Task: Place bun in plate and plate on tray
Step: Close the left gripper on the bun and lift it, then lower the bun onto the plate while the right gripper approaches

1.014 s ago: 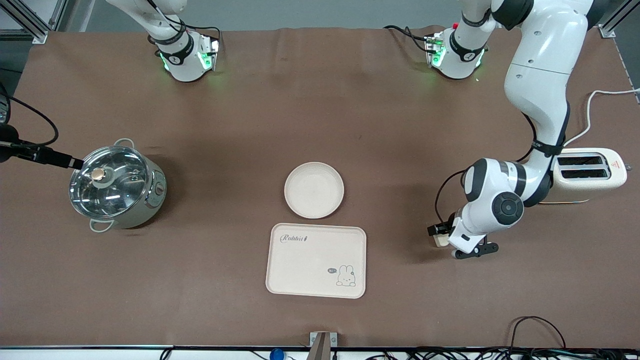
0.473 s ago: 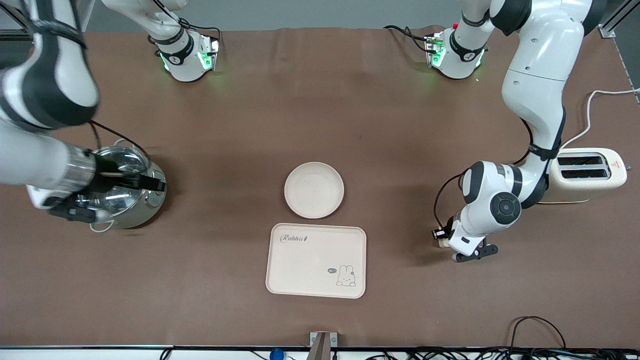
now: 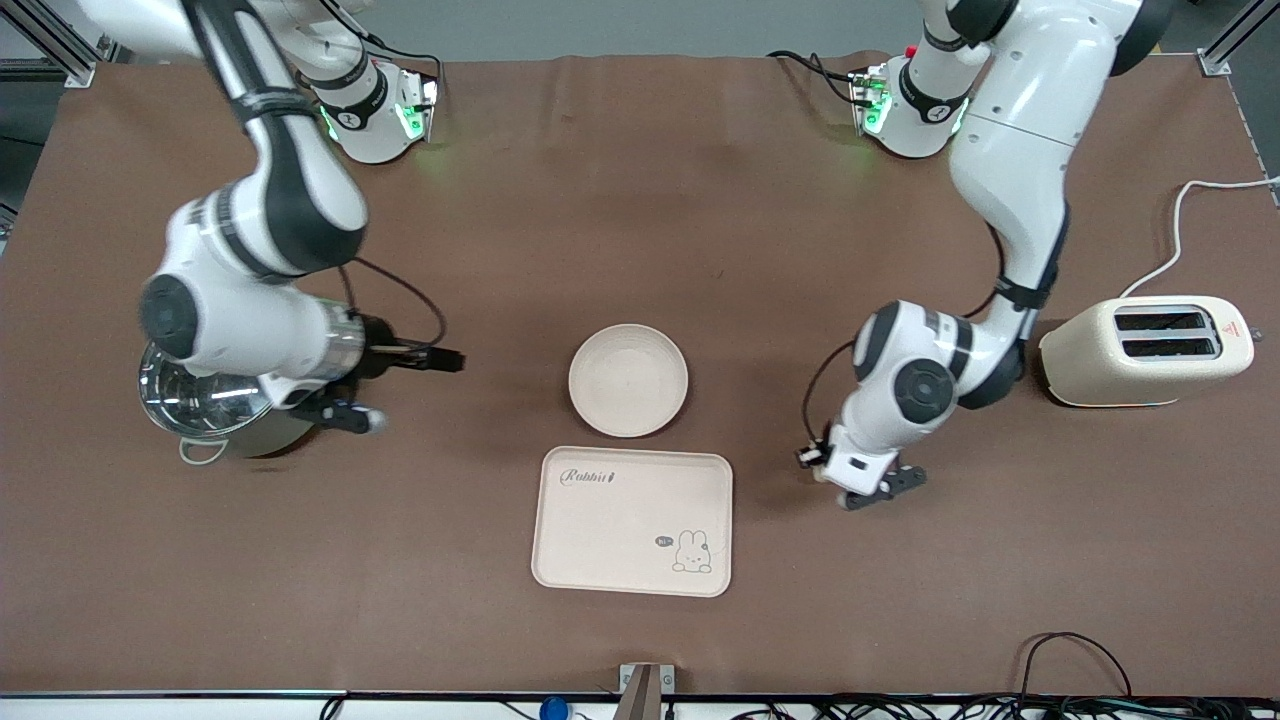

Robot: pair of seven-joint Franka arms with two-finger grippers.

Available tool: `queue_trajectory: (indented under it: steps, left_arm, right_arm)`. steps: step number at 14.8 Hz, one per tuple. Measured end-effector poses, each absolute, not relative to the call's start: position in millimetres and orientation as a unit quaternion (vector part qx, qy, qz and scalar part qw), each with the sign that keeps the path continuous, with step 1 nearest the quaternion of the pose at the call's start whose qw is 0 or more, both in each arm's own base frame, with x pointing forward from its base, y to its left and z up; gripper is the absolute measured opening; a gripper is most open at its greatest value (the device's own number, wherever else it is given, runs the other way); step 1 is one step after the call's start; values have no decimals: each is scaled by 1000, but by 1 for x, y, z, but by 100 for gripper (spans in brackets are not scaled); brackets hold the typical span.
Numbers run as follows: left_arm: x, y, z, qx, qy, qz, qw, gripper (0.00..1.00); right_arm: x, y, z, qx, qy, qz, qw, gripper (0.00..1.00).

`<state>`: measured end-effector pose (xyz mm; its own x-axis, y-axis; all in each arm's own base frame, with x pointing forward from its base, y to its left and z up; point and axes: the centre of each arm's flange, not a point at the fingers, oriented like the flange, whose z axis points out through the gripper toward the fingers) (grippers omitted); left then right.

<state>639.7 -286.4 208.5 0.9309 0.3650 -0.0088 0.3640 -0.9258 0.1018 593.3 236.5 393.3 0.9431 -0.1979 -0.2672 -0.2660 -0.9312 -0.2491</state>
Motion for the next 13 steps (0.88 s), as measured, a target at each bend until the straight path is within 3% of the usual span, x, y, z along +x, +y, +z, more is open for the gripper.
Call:
queue_trajectory:
  steps: [6,9,13]
  left_arm:
    - [568,-451,248,976,200,19,83,18]
    - [532,-489,233,977,202,5,74,22]
    - [492,-523,191,982,181,-14,55,28]
  right_arm:
    - [578,301,344,-975,117,112,149,100]
    - [572,326,298,-976,116,115,142,100]
    - [568,328,271,-978,128,76,147,100]
